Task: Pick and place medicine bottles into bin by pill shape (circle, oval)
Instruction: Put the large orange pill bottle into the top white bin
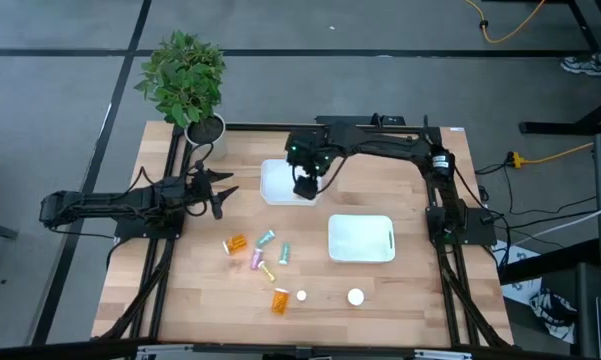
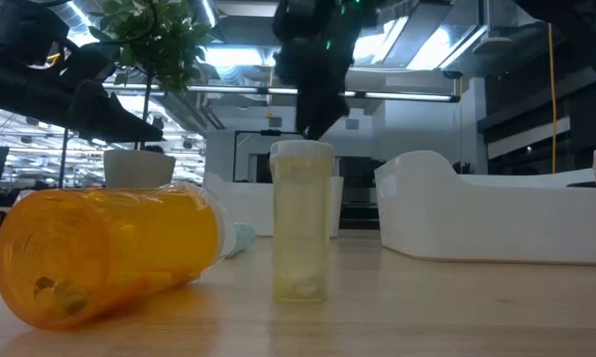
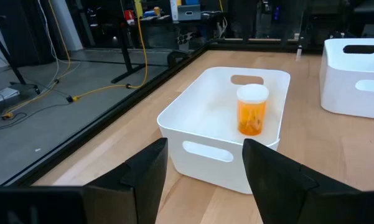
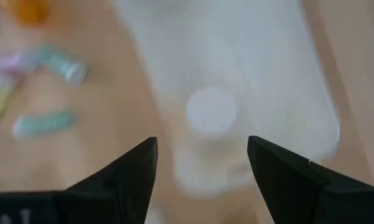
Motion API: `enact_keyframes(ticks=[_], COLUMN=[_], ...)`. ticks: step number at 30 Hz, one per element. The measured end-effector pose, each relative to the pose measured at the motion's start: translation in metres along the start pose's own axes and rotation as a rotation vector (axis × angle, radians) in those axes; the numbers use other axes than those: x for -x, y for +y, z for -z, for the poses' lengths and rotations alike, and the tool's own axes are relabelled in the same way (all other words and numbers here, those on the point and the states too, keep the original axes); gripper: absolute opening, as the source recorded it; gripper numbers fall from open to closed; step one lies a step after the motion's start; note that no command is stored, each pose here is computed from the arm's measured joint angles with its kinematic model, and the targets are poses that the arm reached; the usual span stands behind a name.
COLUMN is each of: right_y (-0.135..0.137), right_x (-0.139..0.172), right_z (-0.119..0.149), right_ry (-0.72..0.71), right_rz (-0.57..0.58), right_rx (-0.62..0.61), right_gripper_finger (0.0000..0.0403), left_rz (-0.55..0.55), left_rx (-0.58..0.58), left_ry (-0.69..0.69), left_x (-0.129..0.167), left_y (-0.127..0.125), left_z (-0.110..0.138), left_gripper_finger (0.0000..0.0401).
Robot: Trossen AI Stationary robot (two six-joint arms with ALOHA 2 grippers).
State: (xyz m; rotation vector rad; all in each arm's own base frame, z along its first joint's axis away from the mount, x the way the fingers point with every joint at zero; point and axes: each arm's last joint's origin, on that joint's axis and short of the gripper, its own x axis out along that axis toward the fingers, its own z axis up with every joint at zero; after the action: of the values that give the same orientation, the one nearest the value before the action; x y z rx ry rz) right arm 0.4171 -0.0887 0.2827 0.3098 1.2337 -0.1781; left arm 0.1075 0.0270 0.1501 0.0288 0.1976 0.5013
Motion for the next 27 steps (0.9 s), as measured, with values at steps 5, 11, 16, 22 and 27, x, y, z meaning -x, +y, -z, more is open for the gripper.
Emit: enact_keyframes(ticks=[5,11,16,22,27], right_y=[0.032,0.074,0.109,0.149,0.184], right_x=[0.041,0.051,0.043,0.02,0.0], right_z=[0.021,0.051,0.089,0.147,0.194], right_ry=[0.163,0.251,0.348,0.419,0.459], right_rz=[0.001,0.02,0.031,0.076,0.026], right_rx=[0.03,0.12,0.192,0.146,0.136], right_gripper_finger=[0.0252,0.0252,0.0252,0.0252,0.0252], left_rz=[0.0,0.0,0.0,0.0,0.0], left_rx=[0.0,0.005,0.005,0.001,0.001], left_ry=[0.0,0.0,0.0,0.0,0.0], left_x=[0.0,0.0,0.0,0.0,0.0], left_y=[0.0,0.0,0.0,0.0,0.0], left_z=[0.0,0.0,0.0,0.0,0.0], left_gripper_finger=[0.0202,0.0202,0.0202,0.0202,0.0202])
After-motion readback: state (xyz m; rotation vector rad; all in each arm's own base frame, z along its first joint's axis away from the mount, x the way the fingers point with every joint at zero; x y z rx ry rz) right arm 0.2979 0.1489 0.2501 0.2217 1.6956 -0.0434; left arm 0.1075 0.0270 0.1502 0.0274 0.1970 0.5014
